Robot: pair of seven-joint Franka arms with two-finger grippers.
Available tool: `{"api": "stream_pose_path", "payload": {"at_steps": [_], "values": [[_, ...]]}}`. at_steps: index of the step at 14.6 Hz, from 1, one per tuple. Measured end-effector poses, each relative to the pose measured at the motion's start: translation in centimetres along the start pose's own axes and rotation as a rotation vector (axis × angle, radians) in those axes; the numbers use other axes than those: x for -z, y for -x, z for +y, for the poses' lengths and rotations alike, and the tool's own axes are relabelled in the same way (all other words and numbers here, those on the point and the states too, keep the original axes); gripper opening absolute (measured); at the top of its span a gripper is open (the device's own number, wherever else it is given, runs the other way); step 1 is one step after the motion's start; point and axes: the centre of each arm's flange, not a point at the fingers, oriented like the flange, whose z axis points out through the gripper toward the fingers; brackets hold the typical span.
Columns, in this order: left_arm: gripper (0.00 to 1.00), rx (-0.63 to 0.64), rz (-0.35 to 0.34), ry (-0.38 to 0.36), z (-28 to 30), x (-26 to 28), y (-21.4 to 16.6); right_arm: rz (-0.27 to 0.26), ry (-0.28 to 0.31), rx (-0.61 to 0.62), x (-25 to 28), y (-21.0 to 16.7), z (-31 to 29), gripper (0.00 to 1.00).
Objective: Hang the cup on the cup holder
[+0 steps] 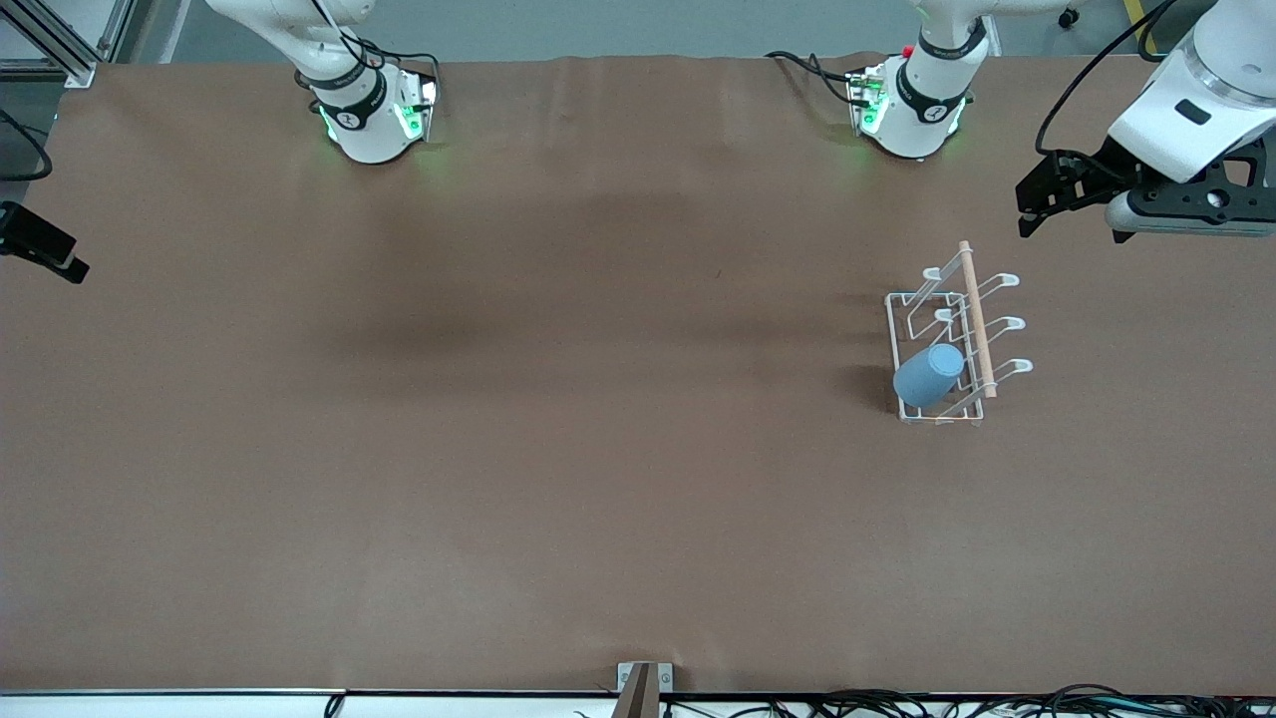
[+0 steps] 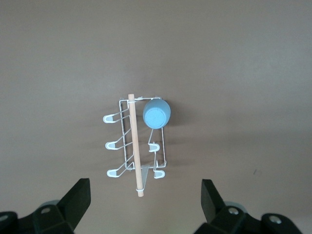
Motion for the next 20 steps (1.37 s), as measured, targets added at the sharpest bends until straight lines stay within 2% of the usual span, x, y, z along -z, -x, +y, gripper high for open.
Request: {"api": "stream_pose_path", "payload": {"at_steps": [12, 16, 20], "values": [[1.0, 0.044, 0.05, 0.016, -2.4, 1.4, -3.5, 0.0, 0.0, 0.0, 0.0, 0.0, 0.0, 1.0], [1.0, 0.056, 0.002, 0.019, -2.8, 1.1, -3.0, 0.0, 0.0, 0.0, 0.0, 0.0, 0.0, 1.0], [1.0, 0.09, -0.007, 0.022, -4.1, 0.9, -2.6, -0.001, 0.0, 0.0, 0.0, 0.0, 0.0, 1.0]]}}
